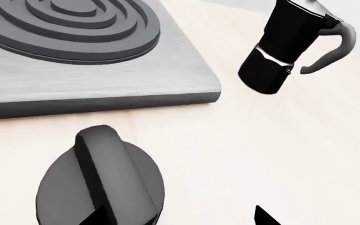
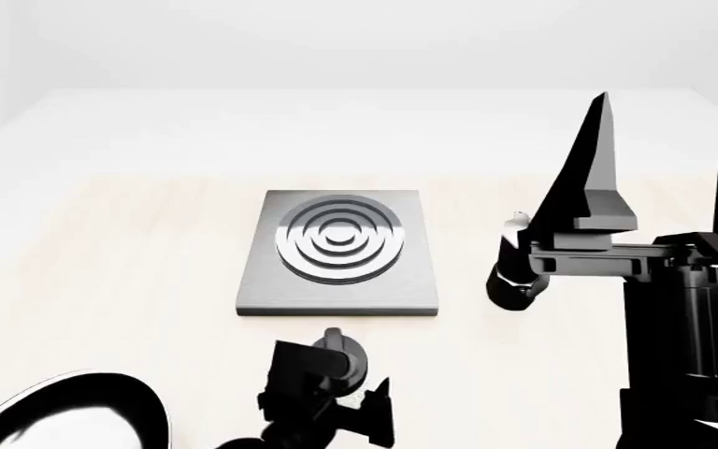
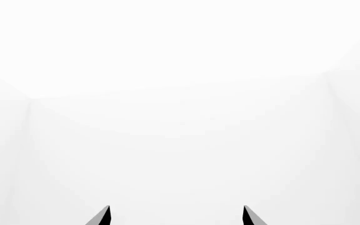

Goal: Turn on the stove and put the moka pot on it.

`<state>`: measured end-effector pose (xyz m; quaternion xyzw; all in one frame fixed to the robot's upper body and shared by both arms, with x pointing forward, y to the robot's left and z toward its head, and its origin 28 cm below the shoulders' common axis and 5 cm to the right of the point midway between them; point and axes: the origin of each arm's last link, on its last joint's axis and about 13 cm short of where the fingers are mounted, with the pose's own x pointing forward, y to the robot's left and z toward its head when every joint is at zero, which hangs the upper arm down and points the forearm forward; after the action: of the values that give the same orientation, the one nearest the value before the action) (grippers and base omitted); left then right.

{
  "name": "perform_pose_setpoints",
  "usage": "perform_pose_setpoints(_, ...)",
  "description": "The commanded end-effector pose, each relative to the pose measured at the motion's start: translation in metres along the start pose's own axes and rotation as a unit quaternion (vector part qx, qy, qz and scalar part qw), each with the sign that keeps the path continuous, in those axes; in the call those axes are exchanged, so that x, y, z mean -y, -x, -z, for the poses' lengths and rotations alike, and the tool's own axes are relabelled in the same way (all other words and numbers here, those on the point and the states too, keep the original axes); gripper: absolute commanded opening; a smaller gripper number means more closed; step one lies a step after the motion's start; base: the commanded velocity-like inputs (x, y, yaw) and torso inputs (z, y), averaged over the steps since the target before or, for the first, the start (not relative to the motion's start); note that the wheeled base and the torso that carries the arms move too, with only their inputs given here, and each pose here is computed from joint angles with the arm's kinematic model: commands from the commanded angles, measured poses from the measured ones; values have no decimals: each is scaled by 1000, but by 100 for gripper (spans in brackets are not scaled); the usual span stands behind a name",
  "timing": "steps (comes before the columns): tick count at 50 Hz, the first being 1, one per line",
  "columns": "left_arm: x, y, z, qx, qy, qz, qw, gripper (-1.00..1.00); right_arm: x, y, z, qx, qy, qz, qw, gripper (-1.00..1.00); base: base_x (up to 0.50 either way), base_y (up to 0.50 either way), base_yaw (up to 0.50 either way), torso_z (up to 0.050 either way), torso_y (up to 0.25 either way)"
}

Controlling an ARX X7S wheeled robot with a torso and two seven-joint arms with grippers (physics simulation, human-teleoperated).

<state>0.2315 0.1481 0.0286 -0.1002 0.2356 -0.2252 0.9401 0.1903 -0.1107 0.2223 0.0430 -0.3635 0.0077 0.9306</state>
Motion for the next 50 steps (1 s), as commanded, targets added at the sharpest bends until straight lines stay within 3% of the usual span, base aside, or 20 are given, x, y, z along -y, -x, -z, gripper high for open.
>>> perform_pose_setpoints(1, 10, 0, 3, -9, -3, 22, 1000, 100, 0, 0, 1, -1, 0, 1, 1000, 100, 0, 0, 0, 0, 0)
perform_pose_setpoints(12, 15, -4, -5, -2, -15, 35, 999, 100, 0, 1, 1, -2, 0, 0, 1000, 100, 0, 0, 0, 0, 0)
perform_pose_setpoints(23, 11, -20, -56, 38, -46, 23, 998, 100, 1, 1, 2, -5, 1, 1, 1000, 100, 0, 0, 0, 0, 0)
perform_pose_setpoints(32, 9, -29, -81, 60, -51, 16, 997, 100, 2, 2, 3, -6, 1, 3, 1000, 100, 0, 0, 0, 0, 0)
perform_pose_setpoints(40, 9, -17, -91, 131, -82, -5, 988, 100, 3, 1, 3, -6, 1, 4, 1000, 100, 0, 0, 0, 0, 0)
perform_pose_setpoints(44, 2, 1, -104, 232, -100, -30, 967, 100, 4, 1, 4, -6, 3, 5, 1000, 100, 0, 0, 0, 0, 0)
perform_pose_setpoints(45, 1, 14, -115, 286, -122, -46, 949, 100, 4, 0, 3, -7, 3, 5, 1000, 100, 0, 0, 0, 0, 0)
perform_pose_setpoints(47, 1, 19, -117, 305, -126, -50, 943, 100, 4, 0, 4, -7, 4, 5, 1000, 100, 0, 0, 0, 0, 0)
perform_pose_setpoints(49, -2, 42, -132, 387, -171, -89, 902, 100, 3, -1, 3, -7, 5, 4, 1000, 100, 0, 0, 0, 0, 0)
perform_pose_setpoints(50, -2, 47, -134, 401, -178, -92, 894, 100, 3, -1, 3, -7, 5, 4, 1000, 100, 0, 0, 0, 0, 0)
